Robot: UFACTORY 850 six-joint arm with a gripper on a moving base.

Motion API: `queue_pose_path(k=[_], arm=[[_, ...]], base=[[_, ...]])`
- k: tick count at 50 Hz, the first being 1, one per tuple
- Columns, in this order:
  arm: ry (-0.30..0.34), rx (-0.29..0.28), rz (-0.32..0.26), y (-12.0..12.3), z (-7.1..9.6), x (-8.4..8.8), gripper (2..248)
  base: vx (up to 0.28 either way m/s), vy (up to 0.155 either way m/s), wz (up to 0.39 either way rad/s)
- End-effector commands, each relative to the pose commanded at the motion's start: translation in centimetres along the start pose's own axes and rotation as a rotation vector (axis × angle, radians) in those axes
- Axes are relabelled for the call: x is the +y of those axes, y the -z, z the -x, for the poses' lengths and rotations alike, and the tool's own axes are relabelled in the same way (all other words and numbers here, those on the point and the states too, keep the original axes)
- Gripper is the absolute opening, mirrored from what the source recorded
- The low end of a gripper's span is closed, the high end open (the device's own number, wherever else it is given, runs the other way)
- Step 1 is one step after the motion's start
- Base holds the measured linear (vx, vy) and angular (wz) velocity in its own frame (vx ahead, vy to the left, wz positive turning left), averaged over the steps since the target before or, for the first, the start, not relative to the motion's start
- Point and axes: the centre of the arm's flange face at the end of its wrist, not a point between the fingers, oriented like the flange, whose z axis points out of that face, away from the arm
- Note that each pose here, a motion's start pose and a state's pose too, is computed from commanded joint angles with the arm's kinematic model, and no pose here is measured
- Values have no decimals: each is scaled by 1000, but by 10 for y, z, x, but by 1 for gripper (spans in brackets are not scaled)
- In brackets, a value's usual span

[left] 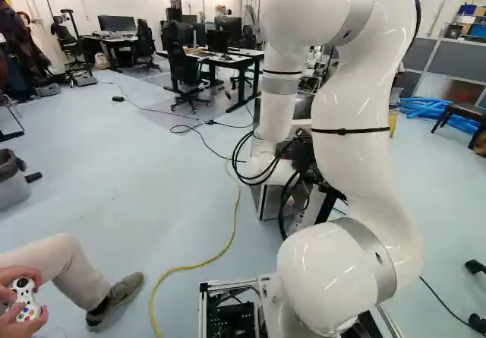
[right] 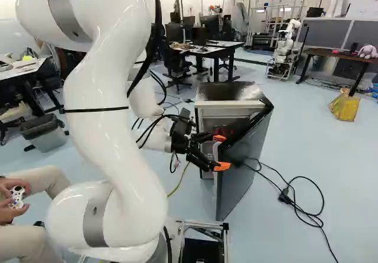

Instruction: Grab a drink from the fridge

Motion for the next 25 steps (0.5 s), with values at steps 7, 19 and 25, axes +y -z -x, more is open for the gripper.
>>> queue_pose_path(k=[7,19,25], arm=[[-27,-4,60,-14,-4,-5,247],[-78,-11,151,-40,-11,-19,247],[-106,-14,190,-54,-15,-27,247]], base=[[0,0,0],[0,0,0],[0,0,0]])
